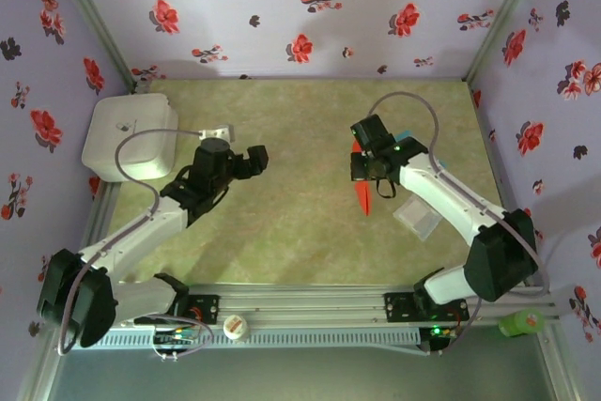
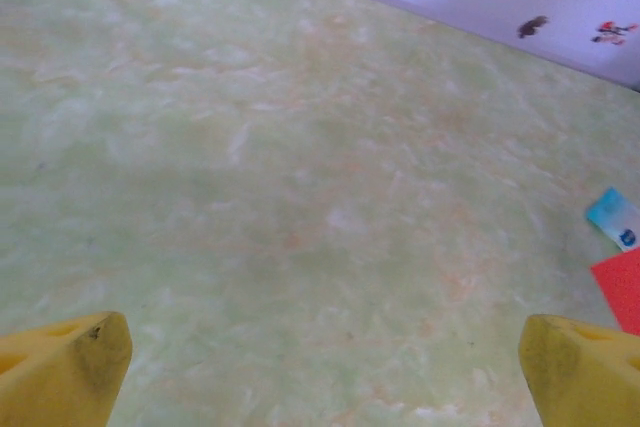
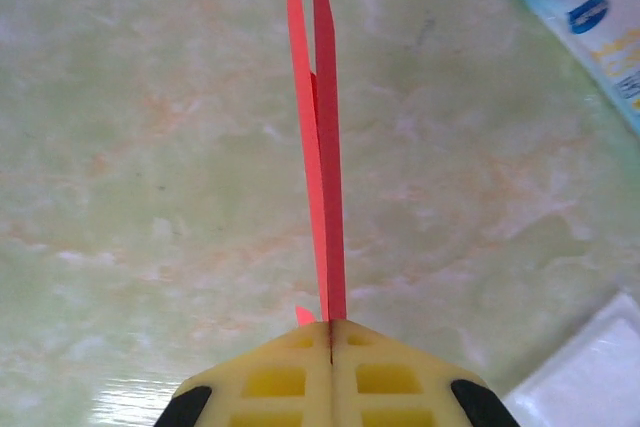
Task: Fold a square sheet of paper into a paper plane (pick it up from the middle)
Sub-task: Turn over the paper at the center of the table, then third fold the triangle at the center of the table.
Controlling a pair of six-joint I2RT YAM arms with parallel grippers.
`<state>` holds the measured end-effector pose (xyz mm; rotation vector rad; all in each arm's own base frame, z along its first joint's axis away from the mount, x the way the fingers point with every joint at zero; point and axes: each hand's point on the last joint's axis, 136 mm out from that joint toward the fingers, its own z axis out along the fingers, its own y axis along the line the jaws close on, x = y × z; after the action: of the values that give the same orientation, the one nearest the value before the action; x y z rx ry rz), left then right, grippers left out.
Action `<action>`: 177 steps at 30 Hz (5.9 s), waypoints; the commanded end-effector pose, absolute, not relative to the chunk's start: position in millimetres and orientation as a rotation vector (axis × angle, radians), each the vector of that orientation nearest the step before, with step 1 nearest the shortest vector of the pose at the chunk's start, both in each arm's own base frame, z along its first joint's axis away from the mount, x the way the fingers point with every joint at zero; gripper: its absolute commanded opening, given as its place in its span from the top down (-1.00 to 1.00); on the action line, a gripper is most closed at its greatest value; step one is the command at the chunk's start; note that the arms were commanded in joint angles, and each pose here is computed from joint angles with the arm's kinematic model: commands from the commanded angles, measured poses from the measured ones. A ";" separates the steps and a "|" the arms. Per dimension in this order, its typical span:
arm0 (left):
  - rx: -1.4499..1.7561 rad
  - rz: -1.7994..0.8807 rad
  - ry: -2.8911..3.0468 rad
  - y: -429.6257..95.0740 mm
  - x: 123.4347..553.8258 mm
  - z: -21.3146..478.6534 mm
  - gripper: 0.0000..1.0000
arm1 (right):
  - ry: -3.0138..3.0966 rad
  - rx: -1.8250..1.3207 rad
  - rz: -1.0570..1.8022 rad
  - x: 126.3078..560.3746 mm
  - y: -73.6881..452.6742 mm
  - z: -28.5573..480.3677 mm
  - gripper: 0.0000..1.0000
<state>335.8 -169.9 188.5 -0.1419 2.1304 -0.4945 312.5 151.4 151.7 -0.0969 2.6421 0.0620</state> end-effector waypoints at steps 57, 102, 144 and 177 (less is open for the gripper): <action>-0.104 -0.861 2.536 -255.4 323.8 118.6 -0.42 | 2.751 0.342 1.092 307.4 225.4 63.9 0.87; -0.016 -0.944 2.728 -315.1 319.8 70.8 -0.42 | 2.808 0.547 1.232 296.2 211.0 -2.2 0.88; -0.063 -1.034 2.833 -346.3 307.9 27.9 0.17 | 2.795 0.700 1.231 287.8 201.0 -18.8 0.87; -0.140 -1.079 2.788 -340.6 311.2 33.5 0.84 | 2.738 0.643 1.255 298.7 204.2 1.7 0.74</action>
<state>311.2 -342.9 25.5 -0.1335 2.8073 -1.0561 307.4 218.2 21.6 0.5315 2.6776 1.3804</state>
